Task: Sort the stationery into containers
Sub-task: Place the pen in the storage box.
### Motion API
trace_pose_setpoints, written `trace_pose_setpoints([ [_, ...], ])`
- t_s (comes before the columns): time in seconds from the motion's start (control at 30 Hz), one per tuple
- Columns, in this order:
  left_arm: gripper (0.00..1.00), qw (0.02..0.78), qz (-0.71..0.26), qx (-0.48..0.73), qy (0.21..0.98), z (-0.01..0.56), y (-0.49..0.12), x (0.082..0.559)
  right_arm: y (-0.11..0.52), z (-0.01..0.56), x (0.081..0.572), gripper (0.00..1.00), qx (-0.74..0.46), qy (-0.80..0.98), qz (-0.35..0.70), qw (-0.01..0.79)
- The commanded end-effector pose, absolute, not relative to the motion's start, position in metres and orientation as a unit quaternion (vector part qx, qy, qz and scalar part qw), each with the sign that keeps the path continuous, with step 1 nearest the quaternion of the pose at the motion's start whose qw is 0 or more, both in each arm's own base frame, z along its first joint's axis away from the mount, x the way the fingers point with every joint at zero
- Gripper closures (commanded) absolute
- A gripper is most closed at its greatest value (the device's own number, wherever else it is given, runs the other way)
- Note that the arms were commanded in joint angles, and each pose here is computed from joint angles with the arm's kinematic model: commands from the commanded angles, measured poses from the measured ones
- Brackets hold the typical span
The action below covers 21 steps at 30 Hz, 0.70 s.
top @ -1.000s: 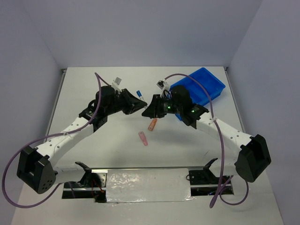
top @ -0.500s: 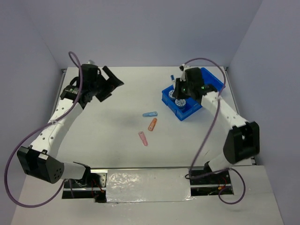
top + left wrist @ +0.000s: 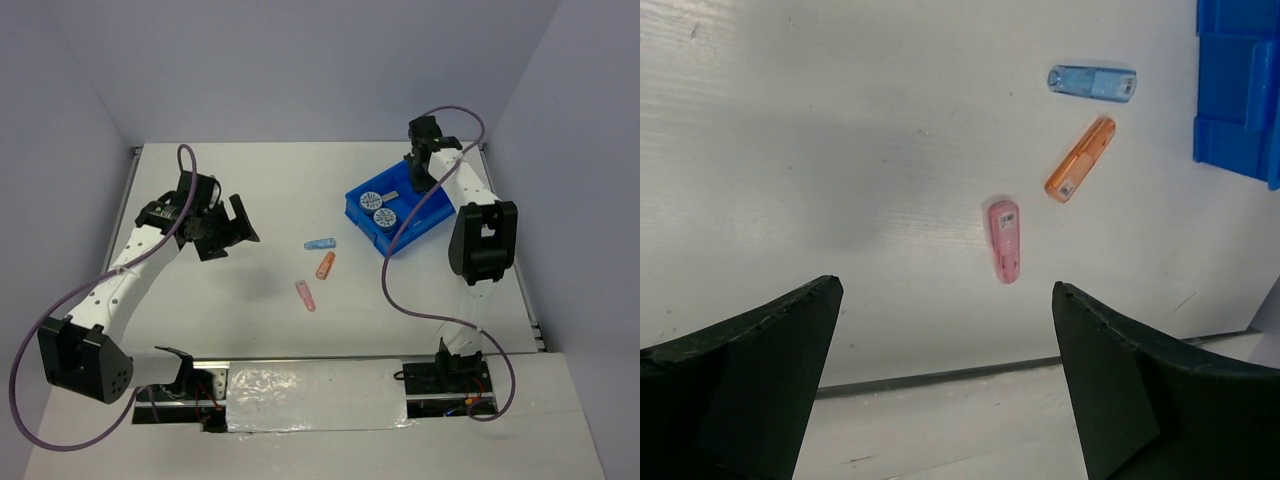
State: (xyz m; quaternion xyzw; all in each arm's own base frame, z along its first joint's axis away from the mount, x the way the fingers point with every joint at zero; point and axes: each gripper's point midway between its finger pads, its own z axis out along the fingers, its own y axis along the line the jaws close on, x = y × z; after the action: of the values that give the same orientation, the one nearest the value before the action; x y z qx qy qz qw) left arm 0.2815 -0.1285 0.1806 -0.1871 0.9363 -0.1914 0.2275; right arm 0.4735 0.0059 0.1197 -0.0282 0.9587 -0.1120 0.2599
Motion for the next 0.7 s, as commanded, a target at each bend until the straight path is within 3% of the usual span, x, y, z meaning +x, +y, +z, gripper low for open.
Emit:
trace_pose_setpoints([
  [0.0, 0.01, 0.230, -0.186, -0.146, 0.944, 0.186, -0.124, 0.266, -0.014, 0.135, 0.478, 0.94, -0.042, 0.953, -0.146, 0.261],
  [0.53, 0.01, 0.197, -0.159, -0.119, 0.960, 0.170, -0.120, 0.266, -0.024, 0.101, 0.480, 0.90, -0.080, 0.965, -0.116, 0.222],
  [0.67, 0.01, 0.198, -0.156, -0.111, 0.961, 0.172, -0.120, 0.268, -0.023, 0.095, 0.481, 0.81, -0.076, 0.968, -0.106, 0.215],
])
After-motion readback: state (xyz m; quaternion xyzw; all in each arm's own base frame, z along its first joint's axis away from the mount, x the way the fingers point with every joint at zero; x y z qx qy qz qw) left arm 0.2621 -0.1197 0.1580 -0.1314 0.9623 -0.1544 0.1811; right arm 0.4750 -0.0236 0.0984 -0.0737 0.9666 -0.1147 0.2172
